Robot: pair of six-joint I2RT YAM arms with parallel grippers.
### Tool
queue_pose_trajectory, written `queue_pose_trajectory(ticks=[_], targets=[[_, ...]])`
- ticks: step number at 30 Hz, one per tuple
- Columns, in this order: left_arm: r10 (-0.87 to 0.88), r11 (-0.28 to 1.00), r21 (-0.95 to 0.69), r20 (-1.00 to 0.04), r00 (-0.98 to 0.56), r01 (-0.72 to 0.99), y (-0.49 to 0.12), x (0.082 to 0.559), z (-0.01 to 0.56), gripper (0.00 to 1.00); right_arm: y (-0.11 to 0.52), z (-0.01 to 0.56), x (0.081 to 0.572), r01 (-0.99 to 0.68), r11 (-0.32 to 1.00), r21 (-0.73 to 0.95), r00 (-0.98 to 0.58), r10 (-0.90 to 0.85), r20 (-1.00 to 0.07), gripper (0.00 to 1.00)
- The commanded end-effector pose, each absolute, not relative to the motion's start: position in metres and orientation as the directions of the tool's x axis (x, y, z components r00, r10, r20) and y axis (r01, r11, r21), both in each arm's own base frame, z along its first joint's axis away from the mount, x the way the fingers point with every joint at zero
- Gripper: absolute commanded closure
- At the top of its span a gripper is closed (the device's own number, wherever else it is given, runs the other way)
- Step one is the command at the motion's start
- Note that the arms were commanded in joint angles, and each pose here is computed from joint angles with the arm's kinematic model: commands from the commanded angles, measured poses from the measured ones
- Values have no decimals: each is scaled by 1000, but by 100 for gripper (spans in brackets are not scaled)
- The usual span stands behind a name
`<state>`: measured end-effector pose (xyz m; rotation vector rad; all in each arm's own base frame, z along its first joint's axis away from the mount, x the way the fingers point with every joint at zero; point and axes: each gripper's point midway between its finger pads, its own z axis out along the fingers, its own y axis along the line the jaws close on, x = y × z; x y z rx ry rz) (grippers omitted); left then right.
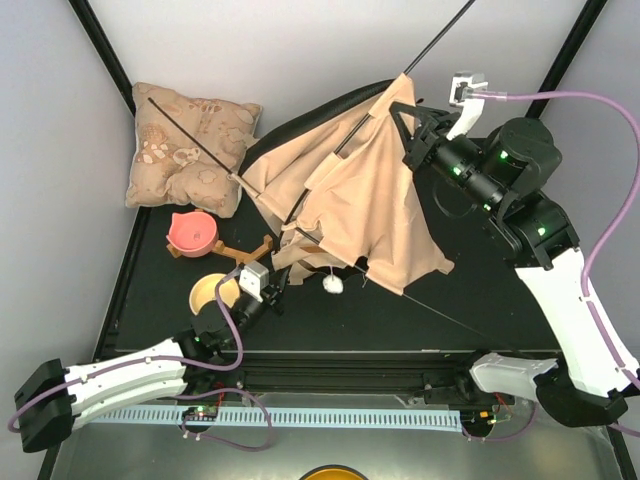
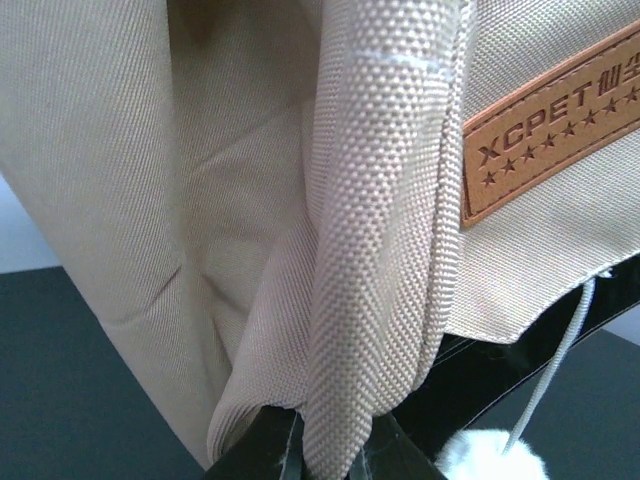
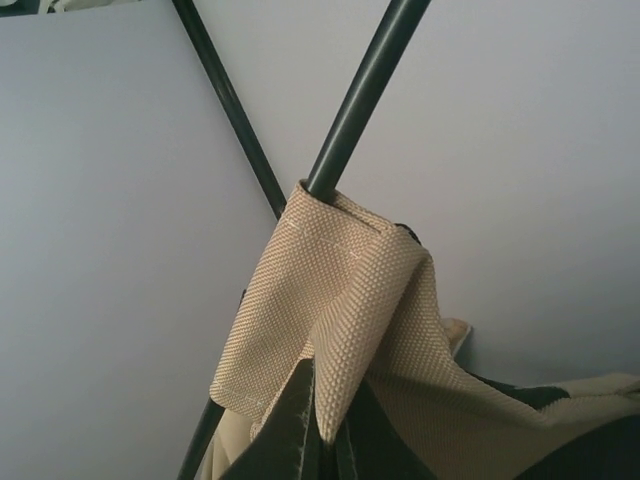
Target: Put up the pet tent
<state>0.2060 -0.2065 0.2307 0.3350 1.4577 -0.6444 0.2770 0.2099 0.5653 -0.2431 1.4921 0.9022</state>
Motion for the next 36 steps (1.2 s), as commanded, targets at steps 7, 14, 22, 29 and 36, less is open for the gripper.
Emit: queue_pose_trajectory(ticks=[7, 14, 22, 29, 36], targets=[[-129, 849, -233, -962, -242, 475, -188, 209, 151, 98, 164, 623, 285, -668, 554, 497, -85, 607, -790, 99], [-101, 831, -233, -956, -276, 504, -193, 203, 140, 98, 163, 608, 308, -676, 501, 540, -164, 612, -773, 99], [-64, 817, -225, -950, -305, 531, -194, 196, 127, 98, 136, 601, 328, -637, 489, 595, -190, 649, -737, 99], [-25, 763, -212, -953, -301, 610, -209, 187, 131, 98, 173, 598, 312, -772, 318, 551, -307, 572, -760, 99], [-6, 763, -202, -952, -306, 614, -219, 193, 128, 98, 173, 589, 289, -789, 335, 515, -278, 553, -786, 99]])
